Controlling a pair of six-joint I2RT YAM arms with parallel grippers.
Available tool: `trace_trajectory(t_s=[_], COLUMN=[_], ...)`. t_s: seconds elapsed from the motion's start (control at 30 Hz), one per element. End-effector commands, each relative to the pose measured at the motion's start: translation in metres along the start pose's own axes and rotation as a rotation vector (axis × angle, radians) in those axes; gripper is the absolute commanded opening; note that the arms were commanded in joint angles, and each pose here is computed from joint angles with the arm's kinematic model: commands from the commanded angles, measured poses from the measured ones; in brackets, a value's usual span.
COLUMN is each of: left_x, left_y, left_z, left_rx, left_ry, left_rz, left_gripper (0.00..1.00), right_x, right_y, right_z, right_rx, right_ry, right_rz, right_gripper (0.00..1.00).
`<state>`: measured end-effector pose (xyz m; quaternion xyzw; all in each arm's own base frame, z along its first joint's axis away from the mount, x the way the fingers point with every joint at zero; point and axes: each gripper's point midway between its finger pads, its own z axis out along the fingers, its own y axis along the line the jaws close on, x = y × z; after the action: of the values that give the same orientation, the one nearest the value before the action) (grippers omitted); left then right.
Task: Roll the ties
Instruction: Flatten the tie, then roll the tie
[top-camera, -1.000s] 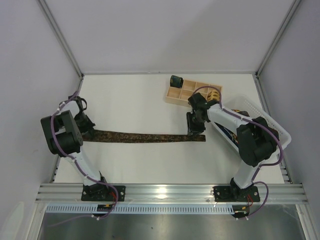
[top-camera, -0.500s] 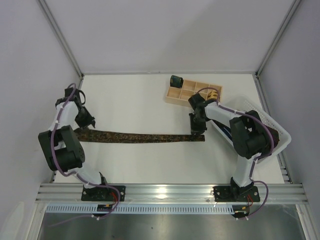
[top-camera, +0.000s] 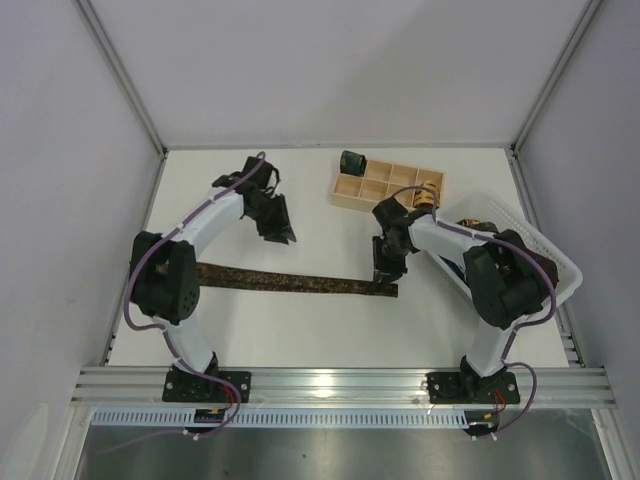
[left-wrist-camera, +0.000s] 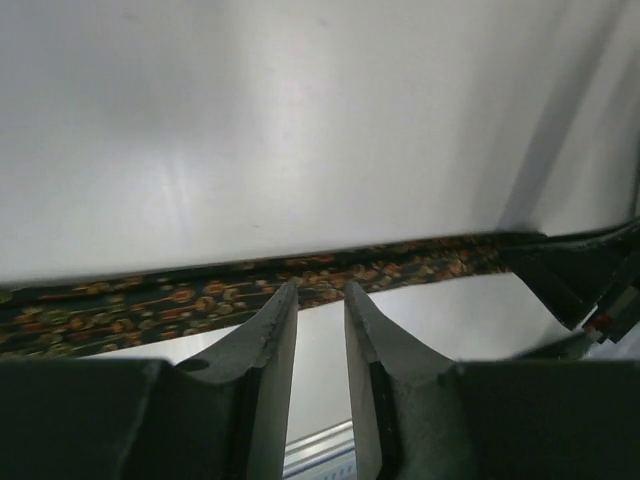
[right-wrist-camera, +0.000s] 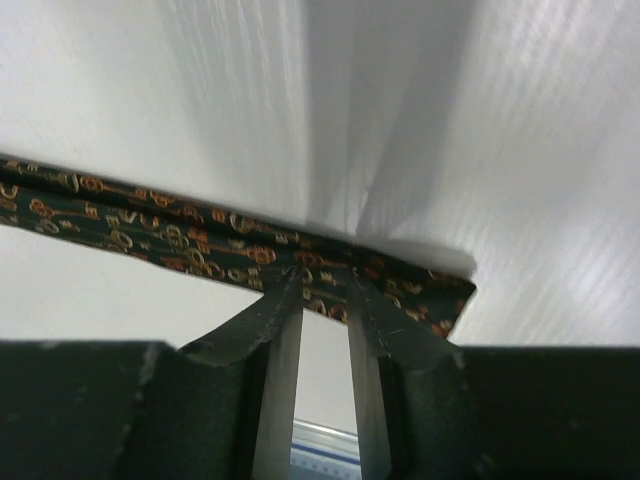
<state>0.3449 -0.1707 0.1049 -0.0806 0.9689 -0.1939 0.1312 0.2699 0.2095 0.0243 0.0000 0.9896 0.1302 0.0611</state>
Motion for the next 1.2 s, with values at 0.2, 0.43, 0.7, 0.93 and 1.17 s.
trace_trajectory(t_s=[0.2, 0.43, 0.7, 0.93, 1.17], left_x=[0.075, 0.114, 0.141, 0.144, 0.149], left_y=[-0.127, -0.16, -0.173, -0.175, -0.16], left_z=[0.036, 0.063, 0.085, 0.106, 0.12], left_rx=[0.304, 0.32, 0.286, 0.248, 0.188], left_ry=[0.225, 0.299, 0.335, 0.35, 0.37], left_rz=[0.165, 0.176, 0.19, 0.178, 0.179], left_gripper=[0.1, 0.01, 0.01, 0.01, 0.0], right_x=[-0.011, -0.001, 0.008, 0.01, 0.005], right_y=[-0.016, -0.032, -0.065, -0.065, -0.083], right_z=[-0.08, -0.069, -0.051, -0.042, -0.035], right_rx=[-0.069, -0.13, -0.132, -0.151, -0.049], right_ry=[-0.21, -0.205, -0.151, -0.118, -0.133], right_rz=[0.07, 0.035, 0.107, 0.069, 0.085], right_gripper=[0.46, 0.45, 0.44, 0.42, 0.41])
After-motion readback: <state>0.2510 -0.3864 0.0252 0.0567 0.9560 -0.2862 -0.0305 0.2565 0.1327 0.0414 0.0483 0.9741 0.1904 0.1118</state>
